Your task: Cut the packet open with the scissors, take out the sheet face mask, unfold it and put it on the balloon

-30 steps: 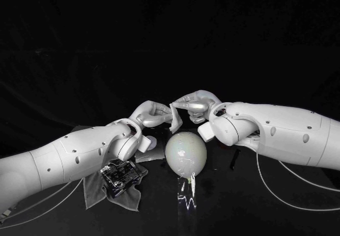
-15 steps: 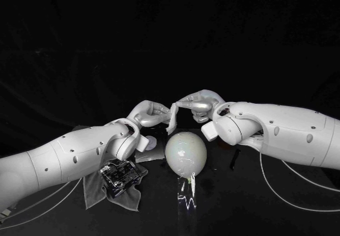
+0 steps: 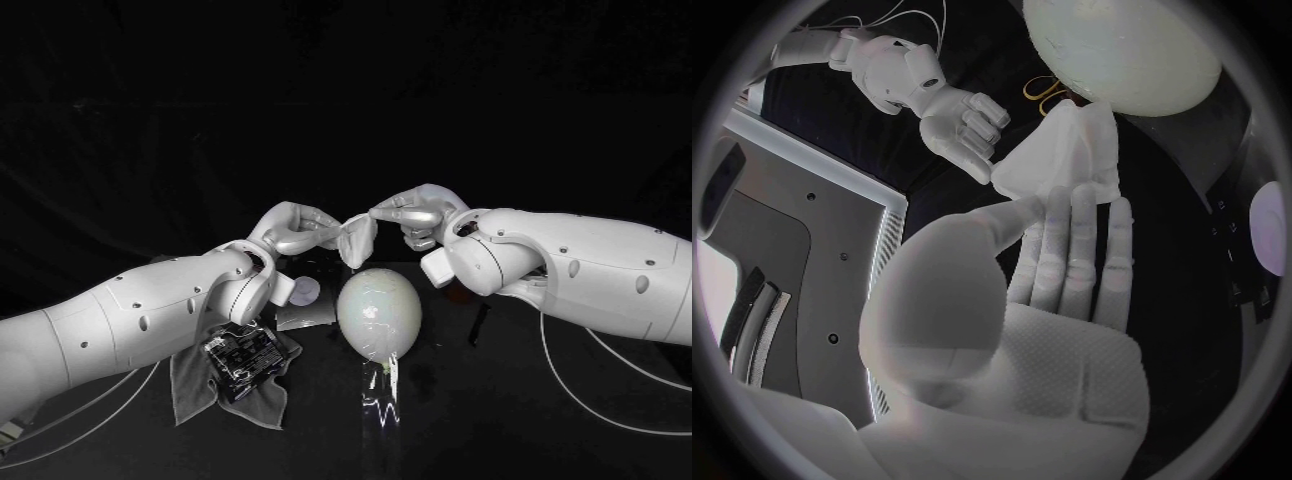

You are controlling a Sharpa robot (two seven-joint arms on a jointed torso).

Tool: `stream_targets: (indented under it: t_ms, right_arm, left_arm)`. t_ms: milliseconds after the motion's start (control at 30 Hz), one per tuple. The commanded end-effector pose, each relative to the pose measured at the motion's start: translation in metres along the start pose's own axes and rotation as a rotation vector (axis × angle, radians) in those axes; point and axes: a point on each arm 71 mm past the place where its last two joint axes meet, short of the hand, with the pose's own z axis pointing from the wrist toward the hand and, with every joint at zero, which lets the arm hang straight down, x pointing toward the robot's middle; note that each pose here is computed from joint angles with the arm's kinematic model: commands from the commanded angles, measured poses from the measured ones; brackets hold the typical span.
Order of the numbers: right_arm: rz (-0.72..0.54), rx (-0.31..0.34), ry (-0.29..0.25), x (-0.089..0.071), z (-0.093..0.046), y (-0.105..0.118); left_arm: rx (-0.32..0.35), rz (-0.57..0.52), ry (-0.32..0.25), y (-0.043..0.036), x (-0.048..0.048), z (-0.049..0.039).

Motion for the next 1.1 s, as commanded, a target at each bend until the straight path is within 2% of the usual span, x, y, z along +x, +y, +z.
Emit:
stream_targets:
  t_ms: [33,500,767,1100]
  right_arm:
    - [-0.027,-0.001,0.004,-0.002,0.001,-0.001]
    - [-0.084,-0.003,-0.001,0.001,0.003,-0.002]
    - [-0.139,-0.015,-0.009,0.003,0.004,-0.002]
    - [-0.184,-0.019,-0.044,0.001,0.007,-0.007]
  left_arm:
    - [0.004,-0.004,-0.029,-0.0003,-0.0041,-0.0004]
    - [0.006,-0.006,-0.008,-0.0046,-0.0026,0.0008]
    - [0.000,-0.026,0.002,-0.0168,-0.0089,0.0061]
    - [-0.024,-0.046,0.042,-0.0335,-0.0170,0.0130]
